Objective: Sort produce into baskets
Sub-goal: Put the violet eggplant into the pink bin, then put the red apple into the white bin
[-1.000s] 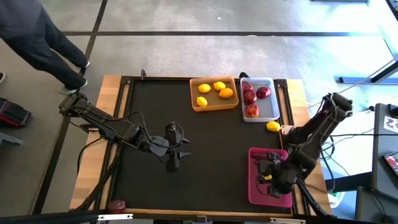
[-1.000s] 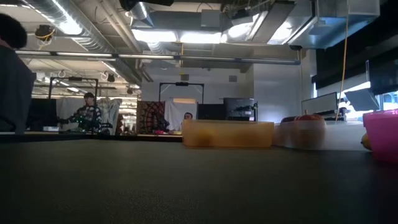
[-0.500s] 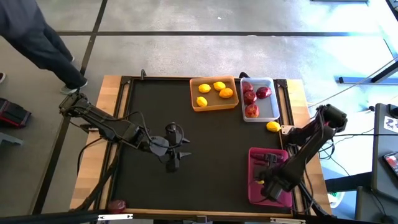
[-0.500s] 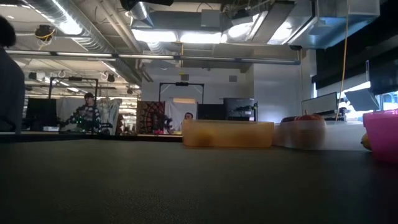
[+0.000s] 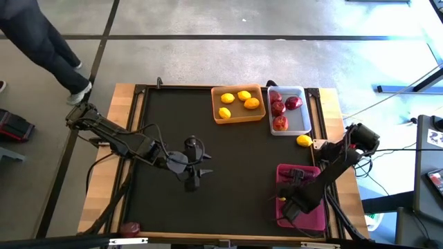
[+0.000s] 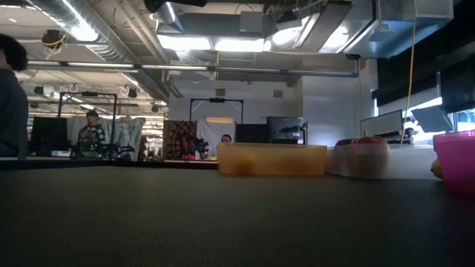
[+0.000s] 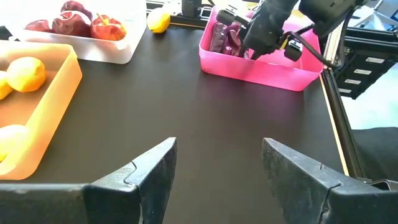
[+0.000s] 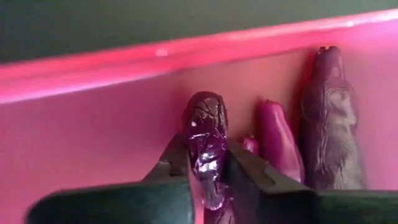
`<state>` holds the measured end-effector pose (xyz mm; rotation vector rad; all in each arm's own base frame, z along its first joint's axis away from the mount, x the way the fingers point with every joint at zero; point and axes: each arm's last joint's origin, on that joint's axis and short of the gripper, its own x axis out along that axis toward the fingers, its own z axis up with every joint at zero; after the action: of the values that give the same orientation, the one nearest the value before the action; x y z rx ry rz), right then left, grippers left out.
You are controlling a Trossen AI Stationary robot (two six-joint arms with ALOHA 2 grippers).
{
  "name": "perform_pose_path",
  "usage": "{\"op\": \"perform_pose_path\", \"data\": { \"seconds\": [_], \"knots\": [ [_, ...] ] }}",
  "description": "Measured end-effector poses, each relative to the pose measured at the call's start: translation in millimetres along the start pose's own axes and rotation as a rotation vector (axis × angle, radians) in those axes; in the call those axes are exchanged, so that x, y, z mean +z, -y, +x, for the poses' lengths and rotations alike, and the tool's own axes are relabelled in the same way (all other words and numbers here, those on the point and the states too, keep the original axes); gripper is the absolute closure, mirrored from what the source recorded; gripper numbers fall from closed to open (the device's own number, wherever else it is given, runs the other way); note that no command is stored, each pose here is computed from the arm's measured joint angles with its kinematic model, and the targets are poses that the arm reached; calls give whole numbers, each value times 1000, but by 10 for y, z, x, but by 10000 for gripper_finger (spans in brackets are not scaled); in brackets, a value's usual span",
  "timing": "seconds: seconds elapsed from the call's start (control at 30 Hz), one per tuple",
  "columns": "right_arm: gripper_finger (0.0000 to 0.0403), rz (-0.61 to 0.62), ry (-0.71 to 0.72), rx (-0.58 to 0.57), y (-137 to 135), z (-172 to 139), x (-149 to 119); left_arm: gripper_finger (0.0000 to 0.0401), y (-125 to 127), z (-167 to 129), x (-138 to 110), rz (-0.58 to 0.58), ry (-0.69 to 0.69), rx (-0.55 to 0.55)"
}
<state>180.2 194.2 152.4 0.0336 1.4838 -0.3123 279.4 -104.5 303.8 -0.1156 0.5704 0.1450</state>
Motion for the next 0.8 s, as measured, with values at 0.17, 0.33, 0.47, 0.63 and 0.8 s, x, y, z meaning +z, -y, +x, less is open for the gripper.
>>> {"op": "perform_pose_path", "data": {
  "seconds": [0.17,0.33,0.47,0.63,0.8],
  "knots": [
    [271,12,-1,1,9,14,32,170,0,0,0,0,0,0],
    [210,-28,-82,25,52,-24,28,170,3,0,8,-3,8,-3],
    [191,-35,-109,11,103,-245,27,169,2,4,32,-16,27,-9],
    [188,-50,12,-32,184,-569,85,137,-14,44,48,-31,38,-3],
    [188,-81,196,-84,218,-762,163,85,-14,83,63,-33,44,-20]
  ]
}}
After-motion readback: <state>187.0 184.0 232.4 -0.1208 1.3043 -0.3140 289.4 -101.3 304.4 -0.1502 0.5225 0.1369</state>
